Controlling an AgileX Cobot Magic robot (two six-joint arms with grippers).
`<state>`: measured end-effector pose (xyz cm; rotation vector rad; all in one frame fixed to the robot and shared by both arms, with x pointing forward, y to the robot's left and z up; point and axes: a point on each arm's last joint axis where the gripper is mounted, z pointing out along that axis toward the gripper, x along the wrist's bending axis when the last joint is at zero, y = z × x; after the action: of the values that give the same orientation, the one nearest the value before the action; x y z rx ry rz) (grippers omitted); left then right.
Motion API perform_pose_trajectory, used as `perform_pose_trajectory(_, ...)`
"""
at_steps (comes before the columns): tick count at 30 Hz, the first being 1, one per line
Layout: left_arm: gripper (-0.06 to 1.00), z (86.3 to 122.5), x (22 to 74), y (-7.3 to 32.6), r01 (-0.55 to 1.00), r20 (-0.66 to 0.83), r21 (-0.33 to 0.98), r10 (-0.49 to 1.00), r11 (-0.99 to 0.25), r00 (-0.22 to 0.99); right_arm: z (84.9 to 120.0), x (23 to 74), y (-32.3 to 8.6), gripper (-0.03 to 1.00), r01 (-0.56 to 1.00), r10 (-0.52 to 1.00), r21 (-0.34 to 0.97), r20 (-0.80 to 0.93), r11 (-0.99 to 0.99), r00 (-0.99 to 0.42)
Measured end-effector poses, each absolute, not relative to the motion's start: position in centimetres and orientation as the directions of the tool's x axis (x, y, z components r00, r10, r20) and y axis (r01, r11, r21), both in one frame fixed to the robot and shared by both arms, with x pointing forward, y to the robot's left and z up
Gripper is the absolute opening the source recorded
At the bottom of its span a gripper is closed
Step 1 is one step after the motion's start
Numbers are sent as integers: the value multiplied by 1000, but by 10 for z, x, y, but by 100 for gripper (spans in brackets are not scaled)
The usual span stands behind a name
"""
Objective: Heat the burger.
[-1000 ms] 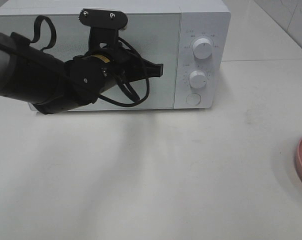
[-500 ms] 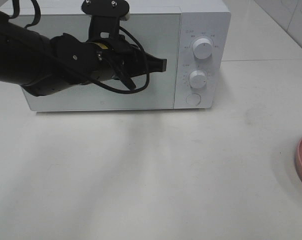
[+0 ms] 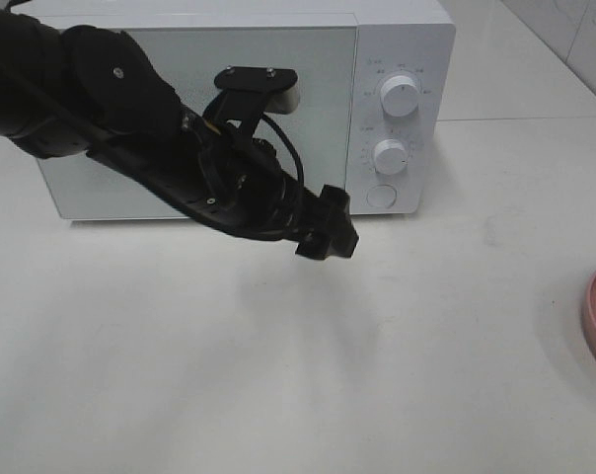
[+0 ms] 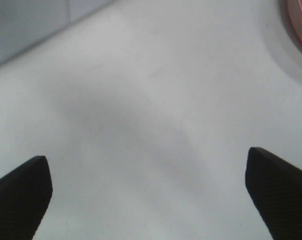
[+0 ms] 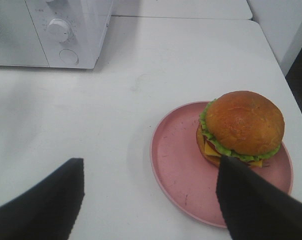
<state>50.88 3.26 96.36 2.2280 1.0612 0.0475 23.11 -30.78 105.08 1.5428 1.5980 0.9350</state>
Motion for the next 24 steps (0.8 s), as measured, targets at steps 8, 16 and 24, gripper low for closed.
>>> perform_pose_trajectory(8, 97, 983, 478, 51, 661, -250, 384, 617, -645, 747, 1051, 231, -308, 72, 481, 1000, 876, -10, 23, -29)
perform_pose_trajectory(16, 97, 1006, 473, 80, 740, -190, 270, 720, -616, 668, 1051, 231, -308, 72, 481, 1000, 876, -10, 23, -29)
perform_pose_trajectory(24, 97, 1034, 493, 159, 873, -183, 174, 856, -455, 483, 1051, 231, -308, 72, 481, 1000, 876, -10, 23, -29)
